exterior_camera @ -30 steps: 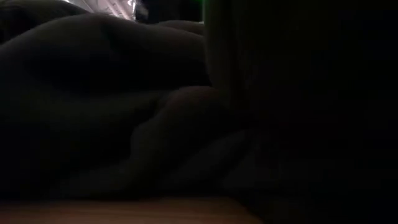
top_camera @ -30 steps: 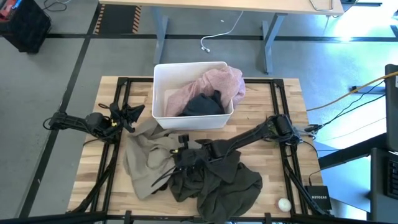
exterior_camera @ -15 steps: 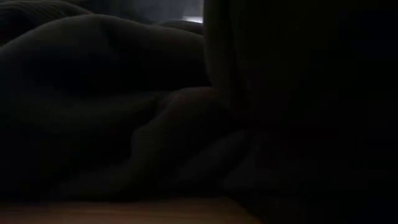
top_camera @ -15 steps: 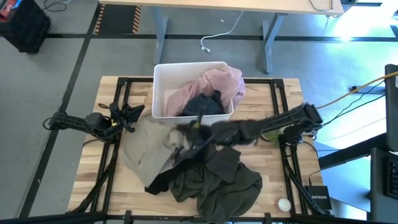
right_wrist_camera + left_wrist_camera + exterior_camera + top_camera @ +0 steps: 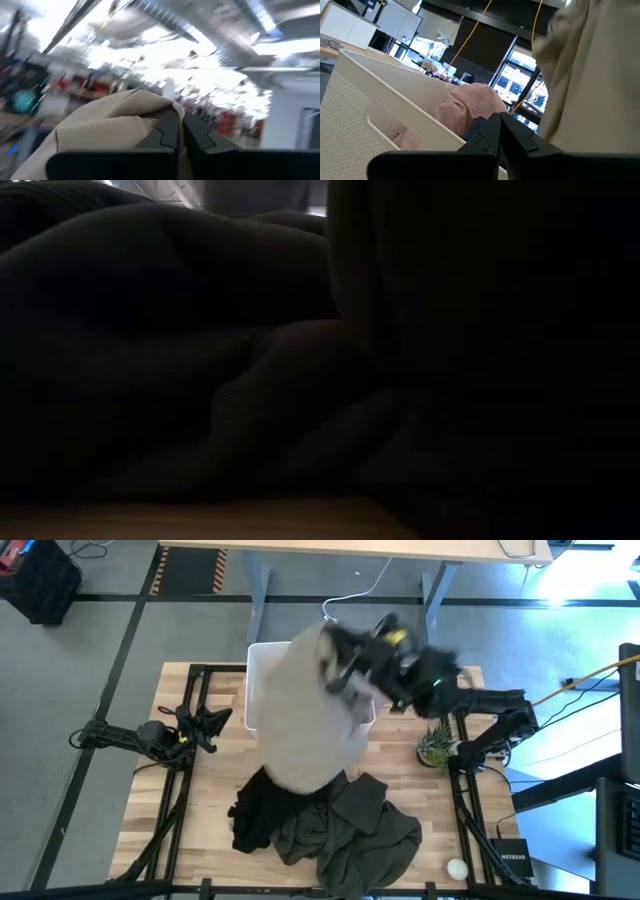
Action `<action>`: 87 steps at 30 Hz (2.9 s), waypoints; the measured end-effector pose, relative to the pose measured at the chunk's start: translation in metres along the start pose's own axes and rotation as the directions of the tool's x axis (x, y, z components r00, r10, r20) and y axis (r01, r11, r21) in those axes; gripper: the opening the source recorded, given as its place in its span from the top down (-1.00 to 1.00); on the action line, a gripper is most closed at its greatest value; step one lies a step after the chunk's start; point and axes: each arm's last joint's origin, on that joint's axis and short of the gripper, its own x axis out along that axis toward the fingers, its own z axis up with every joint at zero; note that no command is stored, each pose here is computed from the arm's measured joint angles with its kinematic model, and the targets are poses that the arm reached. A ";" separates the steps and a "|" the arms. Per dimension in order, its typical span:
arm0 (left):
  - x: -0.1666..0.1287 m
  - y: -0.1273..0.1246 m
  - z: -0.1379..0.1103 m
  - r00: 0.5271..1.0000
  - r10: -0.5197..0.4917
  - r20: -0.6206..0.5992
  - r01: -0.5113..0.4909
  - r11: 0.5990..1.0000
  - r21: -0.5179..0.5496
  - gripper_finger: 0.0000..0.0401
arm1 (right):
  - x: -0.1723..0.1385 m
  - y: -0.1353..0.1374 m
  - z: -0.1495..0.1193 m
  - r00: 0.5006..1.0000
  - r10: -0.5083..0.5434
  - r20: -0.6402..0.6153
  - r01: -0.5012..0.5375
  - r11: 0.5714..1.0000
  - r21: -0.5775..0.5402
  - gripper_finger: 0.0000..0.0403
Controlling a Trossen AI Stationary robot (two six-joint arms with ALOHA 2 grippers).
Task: Sort clothes
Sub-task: Put the brown pants into the white bin, then put the black shirt into the white bin
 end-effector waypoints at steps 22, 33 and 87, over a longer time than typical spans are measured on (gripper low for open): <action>0.000 0.000 0.000 1.000 -0.001 0.004 0.001 1.000 0.001 0.98 | 0.036 -0.051 -0.011 0.952 -0.125 -0.280 0.114 0.992 -0.056 0.90; 0.000 0.000 0.000 1.000 0.000 -0.001 0.000 1.000 0.006 0.98 | 0.034 -0.003 -0.082 0.776 0.123 -0.619 -0.187 0.982 -0.038 0.37; 0.000 0.001 -0.002 1.000 0.002 -0.020 -0.002 1.000 -0.003 0.98 | -0.109 0.238 -0.242 0.159 0.620 -0.768 -0.830 0.505 0.236 0.82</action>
